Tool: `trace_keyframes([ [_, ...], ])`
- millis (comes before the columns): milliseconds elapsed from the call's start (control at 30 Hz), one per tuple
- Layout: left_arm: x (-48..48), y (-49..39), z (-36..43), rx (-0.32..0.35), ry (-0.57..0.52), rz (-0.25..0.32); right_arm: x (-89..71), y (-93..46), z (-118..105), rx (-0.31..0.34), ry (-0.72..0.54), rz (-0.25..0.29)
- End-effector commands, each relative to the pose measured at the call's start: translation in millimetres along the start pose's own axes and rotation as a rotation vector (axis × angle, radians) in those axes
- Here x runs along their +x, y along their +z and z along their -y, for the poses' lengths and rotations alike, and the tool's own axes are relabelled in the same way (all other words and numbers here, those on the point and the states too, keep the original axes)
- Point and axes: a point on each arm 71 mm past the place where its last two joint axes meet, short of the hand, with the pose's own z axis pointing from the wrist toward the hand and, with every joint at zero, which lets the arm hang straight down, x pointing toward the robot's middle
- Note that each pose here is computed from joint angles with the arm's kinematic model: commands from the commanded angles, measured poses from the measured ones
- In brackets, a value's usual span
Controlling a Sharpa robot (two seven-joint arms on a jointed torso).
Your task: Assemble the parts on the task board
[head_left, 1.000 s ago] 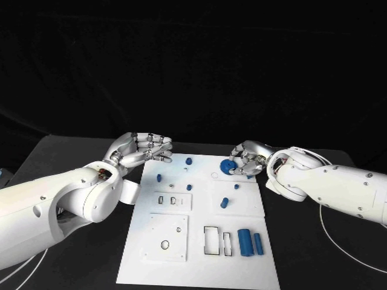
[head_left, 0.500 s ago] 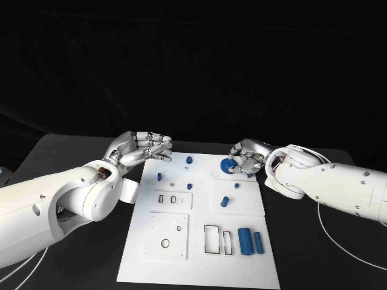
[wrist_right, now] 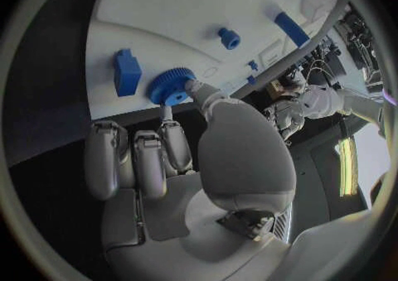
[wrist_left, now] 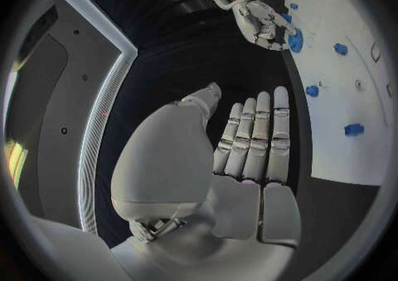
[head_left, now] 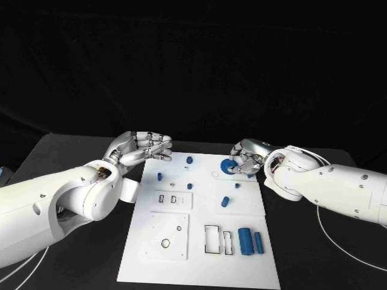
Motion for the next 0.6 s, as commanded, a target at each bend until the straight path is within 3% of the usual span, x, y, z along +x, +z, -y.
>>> trace_keyframes([
  [33, 1.3, 0.5, 1.2, 0.004, -0.019, -0.008, 2.0, -1.8, 0, 0.009, -0.067, 0.028],
  [233, 1.1, 0.6, 1.0, 0.003, -0.021, -0.007, -1.3, -5.3, -10, -0.044, -0.088, 0.098],
  [600, 1.6, 1.0, 1.0, 0.006, -0.025, -0.008, -0.4, -9.6, -46, -0.150, -0.117, 0.141],
])
